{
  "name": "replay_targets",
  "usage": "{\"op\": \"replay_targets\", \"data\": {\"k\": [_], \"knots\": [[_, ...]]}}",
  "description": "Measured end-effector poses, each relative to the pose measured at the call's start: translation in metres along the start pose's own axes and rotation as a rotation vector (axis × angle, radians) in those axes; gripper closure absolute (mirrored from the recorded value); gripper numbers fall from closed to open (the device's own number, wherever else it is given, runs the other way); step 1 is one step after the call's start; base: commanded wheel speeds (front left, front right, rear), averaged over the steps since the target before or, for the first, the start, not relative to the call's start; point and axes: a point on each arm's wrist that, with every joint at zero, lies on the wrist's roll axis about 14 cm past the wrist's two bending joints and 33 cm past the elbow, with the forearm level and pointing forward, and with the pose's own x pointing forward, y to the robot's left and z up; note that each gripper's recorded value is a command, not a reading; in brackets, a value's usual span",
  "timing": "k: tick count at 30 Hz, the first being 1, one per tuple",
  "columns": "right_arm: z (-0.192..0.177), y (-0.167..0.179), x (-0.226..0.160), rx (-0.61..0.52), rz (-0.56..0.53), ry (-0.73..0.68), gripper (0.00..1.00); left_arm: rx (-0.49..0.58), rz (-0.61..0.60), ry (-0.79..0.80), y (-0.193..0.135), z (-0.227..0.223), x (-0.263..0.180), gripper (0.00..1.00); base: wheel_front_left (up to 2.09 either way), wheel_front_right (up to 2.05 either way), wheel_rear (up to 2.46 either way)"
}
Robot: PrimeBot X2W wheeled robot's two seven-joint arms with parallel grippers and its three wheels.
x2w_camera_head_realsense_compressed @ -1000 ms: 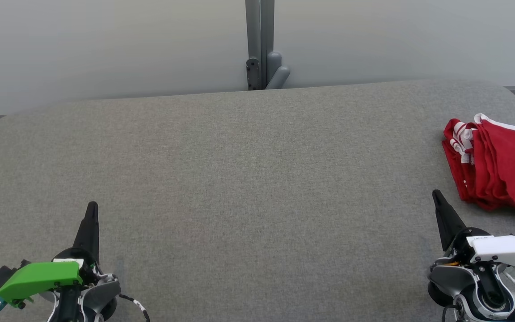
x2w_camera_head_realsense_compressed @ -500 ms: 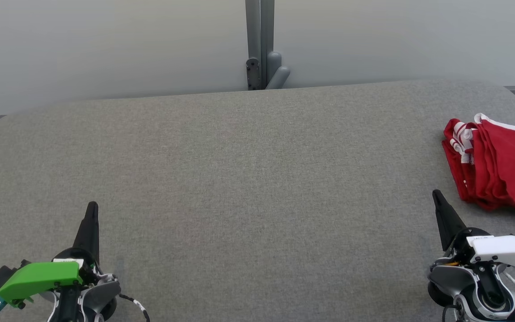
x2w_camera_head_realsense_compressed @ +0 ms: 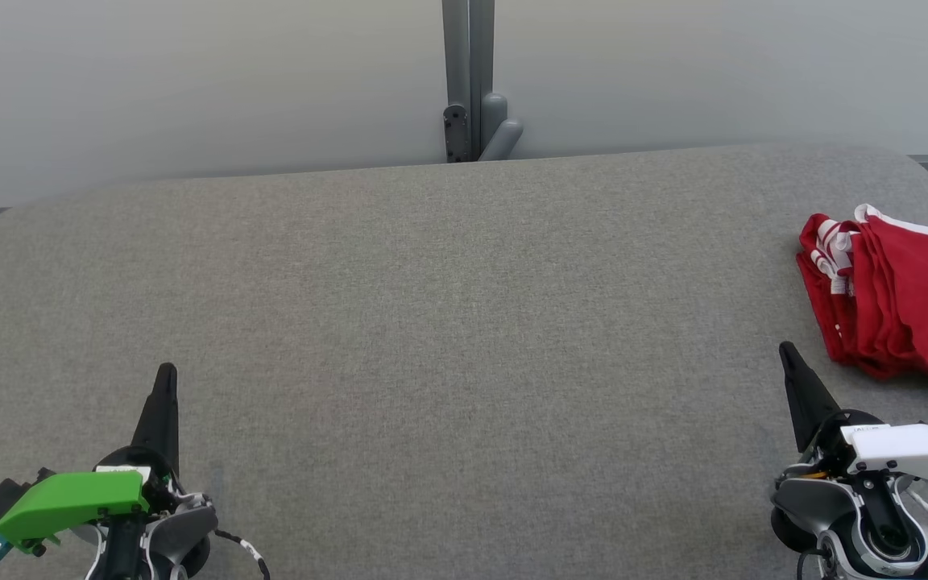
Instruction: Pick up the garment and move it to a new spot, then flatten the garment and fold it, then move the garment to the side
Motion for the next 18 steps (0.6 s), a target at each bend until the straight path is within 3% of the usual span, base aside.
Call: {"op": "replay_targets", "data": {"k": [18], "knots": [[0.0000,0.0000,0.0000,0.000,0.000,0.000,1.00,0.000,0.000,0.000,0.0000,0.0000,0.0000,1.00,0.00,0.00,0.00]]}}
